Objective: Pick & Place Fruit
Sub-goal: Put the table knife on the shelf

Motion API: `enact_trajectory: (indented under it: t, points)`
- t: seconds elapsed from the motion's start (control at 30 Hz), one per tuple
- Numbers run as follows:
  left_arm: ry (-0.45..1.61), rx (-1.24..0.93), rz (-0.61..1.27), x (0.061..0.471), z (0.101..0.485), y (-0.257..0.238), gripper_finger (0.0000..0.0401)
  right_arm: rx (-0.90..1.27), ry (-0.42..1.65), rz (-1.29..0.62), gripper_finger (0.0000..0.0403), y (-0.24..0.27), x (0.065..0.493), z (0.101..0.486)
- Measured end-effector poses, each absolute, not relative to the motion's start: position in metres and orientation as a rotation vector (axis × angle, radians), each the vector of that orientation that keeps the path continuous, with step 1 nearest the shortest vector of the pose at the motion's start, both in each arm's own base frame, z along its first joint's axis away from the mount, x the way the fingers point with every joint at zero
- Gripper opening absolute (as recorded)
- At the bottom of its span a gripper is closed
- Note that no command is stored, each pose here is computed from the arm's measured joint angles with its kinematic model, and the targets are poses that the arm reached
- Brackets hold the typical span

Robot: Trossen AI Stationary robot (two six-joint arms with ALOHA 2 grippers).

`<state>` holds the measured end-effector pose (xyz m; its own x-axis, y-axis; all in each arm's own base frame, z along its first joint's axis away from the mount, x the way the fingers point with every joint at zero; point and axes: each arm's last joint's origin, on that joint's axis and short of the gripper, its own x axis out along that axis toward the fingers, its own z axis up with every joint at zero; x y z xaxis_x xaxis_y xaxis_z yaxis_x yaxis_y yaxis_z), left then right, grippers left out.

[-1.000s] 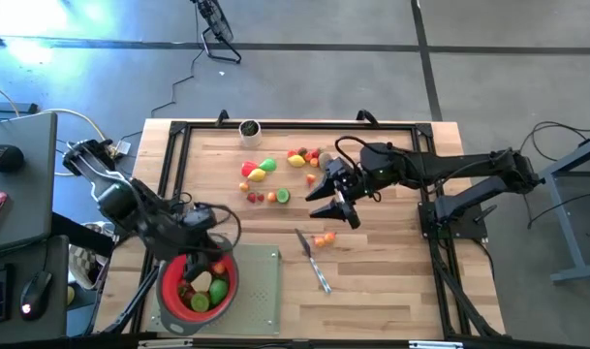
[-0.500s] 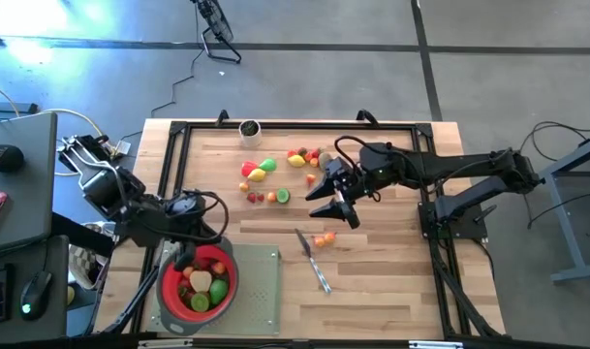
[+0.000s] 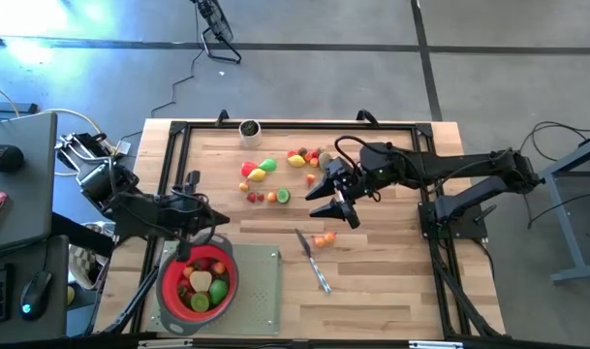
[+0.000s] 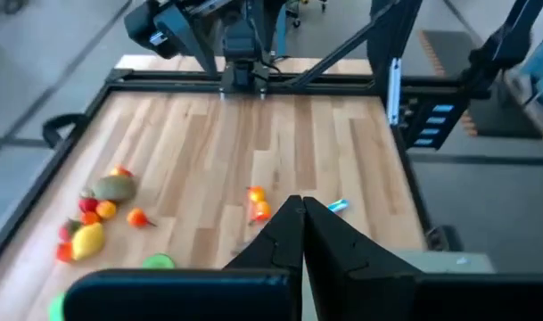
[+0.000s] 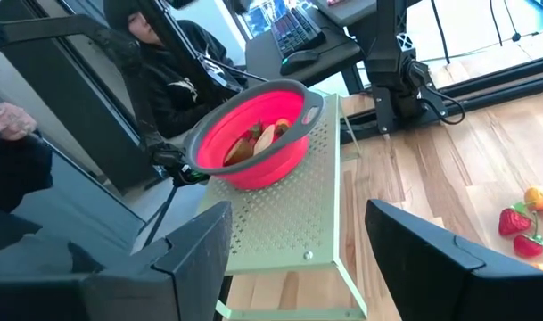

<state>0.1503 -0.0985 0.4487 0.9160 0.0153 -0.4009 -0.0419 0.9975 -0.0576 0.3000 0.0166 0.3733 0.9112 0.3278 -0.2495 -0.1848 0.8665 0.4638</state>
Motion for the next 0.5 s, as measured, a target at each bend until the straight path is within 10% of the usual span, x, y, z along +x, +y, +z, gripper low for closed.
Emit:
enact_trajectory:
  t: [0.5]
  points:
    - [0.174,0.010,-0.152,0.110,0.406,-0.070,0.0001,0.441,0.320,0.225,0.0250,0.015,0.300,0.373]
